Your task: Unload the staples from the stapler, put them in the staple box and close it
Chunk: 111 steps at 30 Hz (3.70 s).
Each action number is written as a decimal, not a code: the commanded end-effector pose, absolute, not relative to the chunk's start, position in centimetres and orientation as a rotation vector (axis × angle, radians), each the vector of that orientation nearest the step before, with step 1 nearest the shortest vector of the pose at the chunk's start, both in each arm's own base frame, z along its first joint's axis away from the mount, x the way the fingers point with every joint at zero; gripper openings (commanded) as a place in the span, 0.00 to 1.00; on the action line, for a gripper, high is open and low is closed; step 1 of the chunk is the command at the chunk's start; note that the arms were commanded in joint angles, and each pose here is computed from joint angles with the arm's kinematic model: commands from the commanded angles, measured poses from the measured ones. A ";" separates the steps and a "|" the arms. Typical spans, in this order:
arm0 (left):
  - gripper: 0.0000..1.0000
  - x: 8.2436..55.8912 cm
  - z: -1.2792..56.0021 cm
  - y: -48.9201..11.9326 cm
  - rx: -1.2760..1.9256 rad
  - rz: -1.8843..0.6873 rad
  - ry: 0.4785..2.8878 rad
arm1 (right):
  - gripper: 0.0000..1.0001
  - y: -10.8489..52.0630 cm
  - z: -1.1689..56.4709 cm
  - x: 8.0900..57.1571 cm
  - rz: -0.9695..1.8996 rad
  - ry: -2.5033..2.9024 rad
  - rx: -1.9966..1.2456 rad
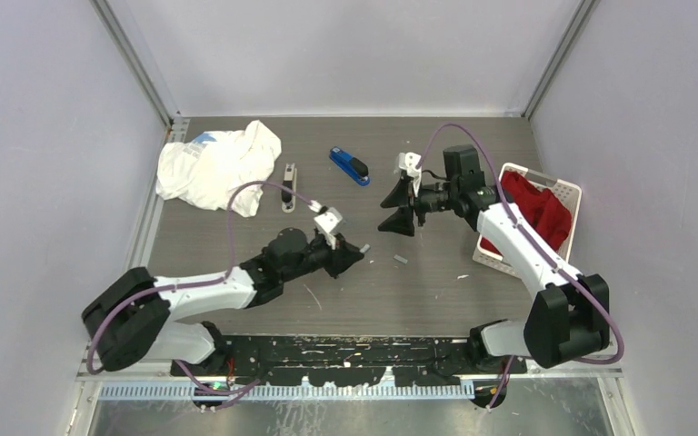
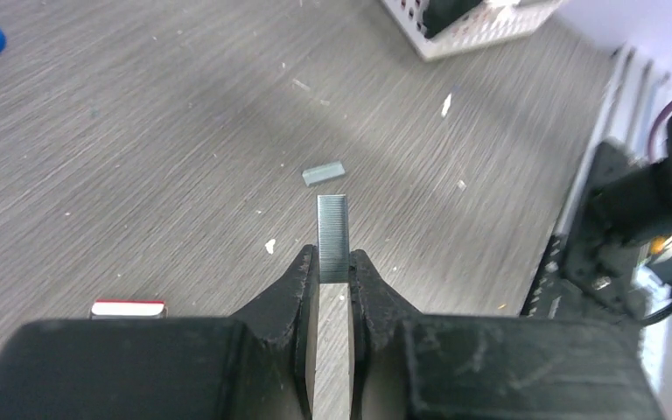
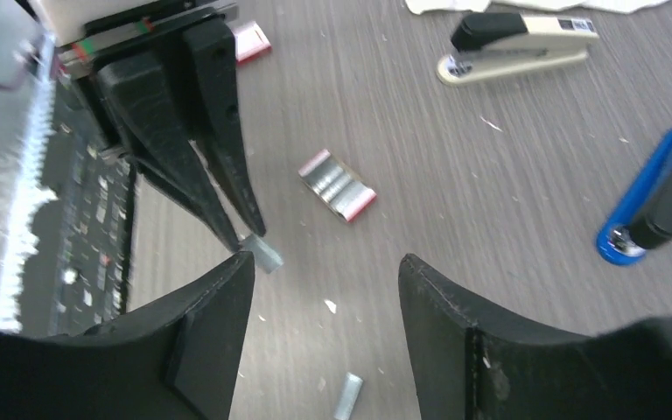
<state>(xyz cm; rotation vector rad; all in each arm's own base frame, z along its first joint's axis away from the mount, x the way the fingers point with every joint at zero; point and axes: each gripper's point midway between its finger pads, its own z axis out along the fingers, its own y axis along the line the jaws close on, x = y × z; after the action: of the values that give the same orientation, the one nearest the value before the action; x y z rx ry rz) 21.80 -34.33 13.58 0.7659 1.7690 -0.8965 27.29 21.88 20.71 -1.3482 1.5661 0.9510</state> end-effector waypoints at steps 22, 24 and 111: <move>0.03 20.3 30.9 -30.4 0.286 -1.637 1.190 | 0.68 26.1 30.2 22.7 1.659 1.450 -0.785; 0.03 20.4 31.0 -30.5 0.290 -1.642 1.188 | 0.66 26.4 30.3 22.4 1.674 1.451 -0.786; 0.91 19.3 25.0 -14.6 0.443 -0.476 1.959 | 0.19 29.9 19.8 28.1 0.890 1.839 -1.105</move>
<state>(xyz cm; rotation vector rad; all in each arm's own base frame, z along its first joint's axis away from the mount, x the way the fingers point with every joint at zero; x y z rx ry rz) 18.96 -17.25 24.26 0.4060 1.9732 -0.6465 26.68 29.48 19.70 -1.0524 1.8443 1.0491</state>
